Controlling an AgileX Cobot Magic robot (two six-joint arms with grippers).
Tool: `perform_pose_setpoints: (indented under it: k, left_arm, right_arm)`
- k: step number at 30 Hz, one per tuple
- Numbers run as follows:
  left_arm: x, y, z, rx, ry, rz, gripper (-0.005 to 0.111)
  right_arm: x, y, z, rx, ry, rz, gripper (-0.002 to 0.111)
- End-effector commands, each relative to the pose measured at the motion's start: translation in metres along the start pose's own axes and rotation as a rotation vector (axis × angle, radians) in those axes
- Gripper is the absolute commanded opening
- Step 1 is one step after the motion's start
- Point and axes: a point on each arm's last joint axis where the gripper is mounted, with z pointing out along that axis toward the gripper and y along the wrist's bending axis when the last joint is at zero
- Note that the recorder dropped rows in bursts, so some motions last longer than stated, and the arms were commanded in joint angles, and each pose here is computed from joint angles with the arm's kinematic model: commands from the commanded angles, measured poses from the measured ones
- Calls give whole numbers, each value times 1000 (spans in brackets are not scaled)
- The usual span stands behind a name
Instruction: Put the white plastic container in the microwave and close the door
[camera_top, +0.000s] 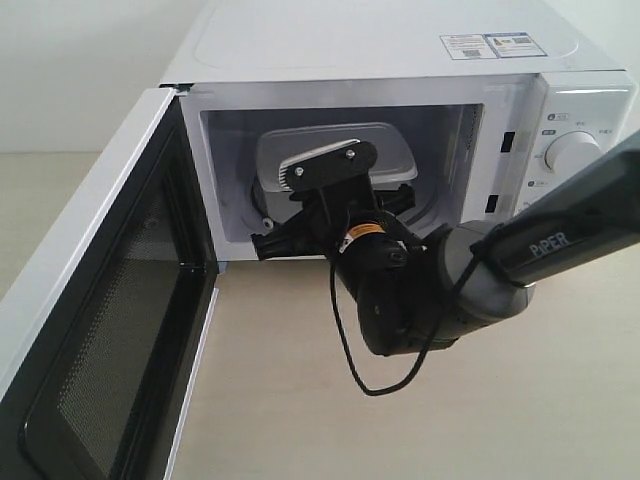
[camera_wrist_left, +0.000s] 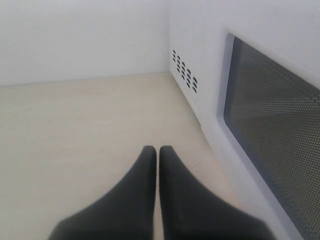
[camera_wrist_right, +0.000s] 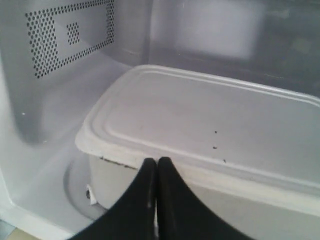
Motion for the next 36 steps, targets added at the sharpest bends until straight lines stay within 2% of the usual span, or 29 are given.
perform_pose_setpoints:
  k: [1, 12, 20, 27, 36]
  left_arm:
    - [0, 0, 0, -2, -8, -4, 4]
    - [0, 0, 0, -2, -8, -4, 4]
    - [0, 0, 0, -2, -8, -4, 4]
    - [0, 0, 0, -2, -8, -4, 4]
    - [0, 0, 0, -2, -8, -4, 4]
  right_arm:
    - [3, -1, 11, 19, 2, -4, 0]
    - [1, -15, 21, 55, 7, 12, 0]
    - [5, -12, 17, 26, 67, 9, 0]
    - [-4, -9, -17, -13, 73, -12, 0]
    - [-14, -6, -91, -112, 120, -39, 0]
